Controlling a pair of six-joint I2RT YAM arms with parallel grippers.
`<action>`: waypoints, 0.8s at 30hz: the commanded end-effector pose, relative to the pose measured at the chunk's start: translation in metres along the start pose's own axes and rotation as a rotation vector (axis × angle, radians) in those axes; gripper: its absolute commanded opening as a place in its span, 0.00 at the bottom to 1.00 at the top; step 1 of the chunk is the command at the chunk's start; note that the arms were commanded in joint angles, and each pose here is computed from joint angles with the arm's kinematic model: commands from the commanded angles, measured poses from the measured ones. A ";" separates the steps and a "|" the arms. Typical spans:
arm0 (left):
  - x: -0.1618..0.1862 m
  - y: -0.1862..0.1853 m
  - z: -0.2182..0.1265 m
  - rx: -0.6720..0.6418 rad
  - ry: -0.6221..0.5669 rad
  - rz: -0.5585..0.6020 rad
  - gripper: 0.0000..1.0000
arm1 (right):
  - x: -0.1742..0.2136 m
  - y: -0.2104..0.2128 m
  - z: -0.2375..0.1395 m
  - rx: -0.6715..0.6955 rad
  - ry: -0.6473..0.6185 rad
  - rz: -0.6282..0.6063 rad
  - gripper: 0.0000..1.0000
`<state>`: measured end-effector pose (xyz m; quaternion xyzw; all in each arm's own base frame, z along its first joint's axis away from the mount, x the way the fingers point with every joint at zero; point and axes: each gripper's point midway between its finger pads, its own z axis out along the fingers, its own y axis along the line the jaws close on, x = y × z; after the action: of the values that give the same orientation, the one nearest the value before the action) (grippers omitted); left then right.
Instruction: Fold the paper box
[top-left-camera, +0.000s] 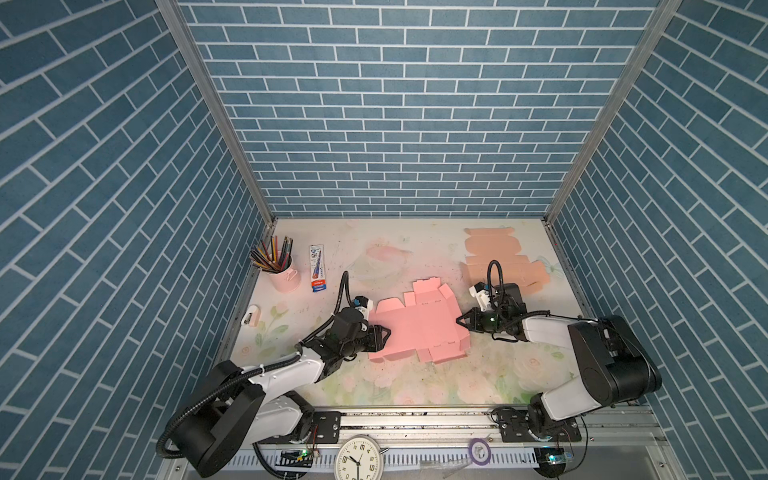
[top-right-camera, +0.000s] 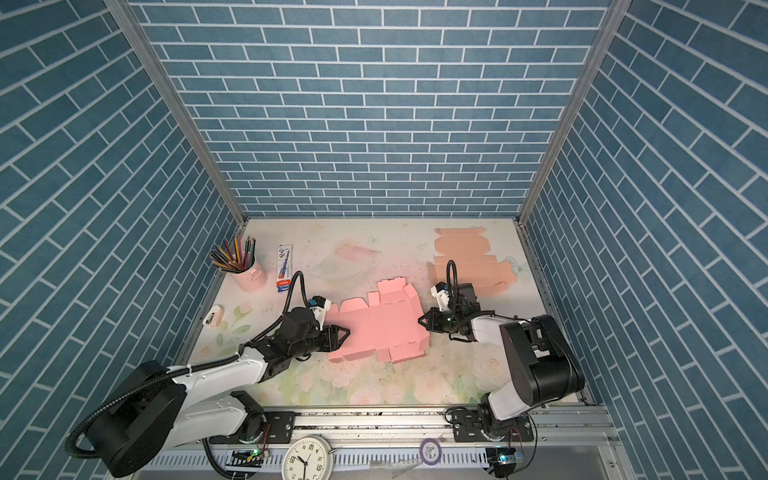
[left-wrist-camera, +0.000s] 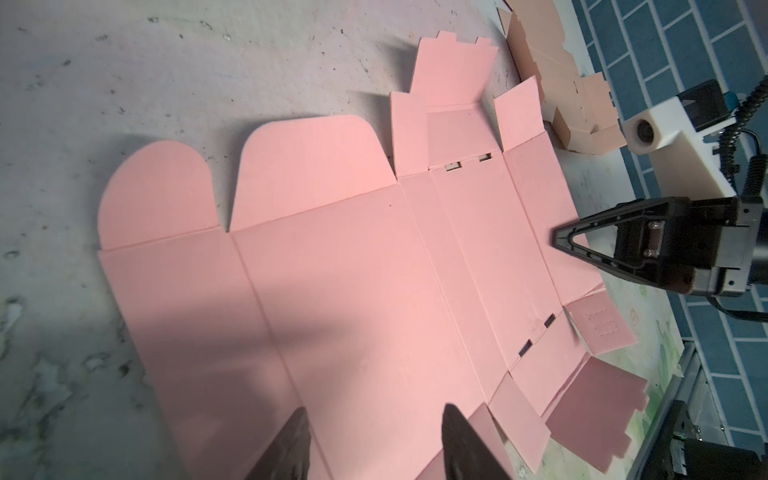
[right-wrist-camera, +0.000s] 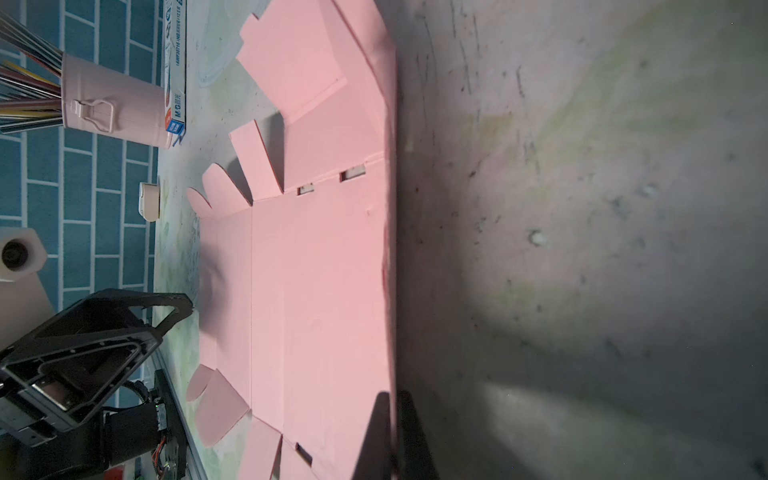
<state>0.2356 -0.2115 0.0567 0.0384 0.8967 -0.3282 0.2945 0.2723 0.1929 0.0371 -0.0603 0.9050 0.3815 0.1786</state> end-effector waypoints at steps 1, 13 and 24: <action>-0.005 -0.003 -0.003 0.006 -0.014 0.025 0.51 | -0.012 0.008 -0.009 0.041 -0.011 -0.083 0.01; -0.057 -0.049 0.008 0.105 -0.065 0.102 0.10 | -0.023 0.041 -0.026 0.182 -0.001 -0.279 0.00; -0.130 -0.098 0.055 0.194 -0.127 0.149 0.00 | -0.023 0.061 -0.036 0.170 -0.022 -0.356 0.00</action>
<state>0.3279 -0.2916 0.1370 0.0974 0.8497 -0.3787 0.3537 0.2702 0.2090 0.1014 -0.1749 0.9118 0.2768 0.2477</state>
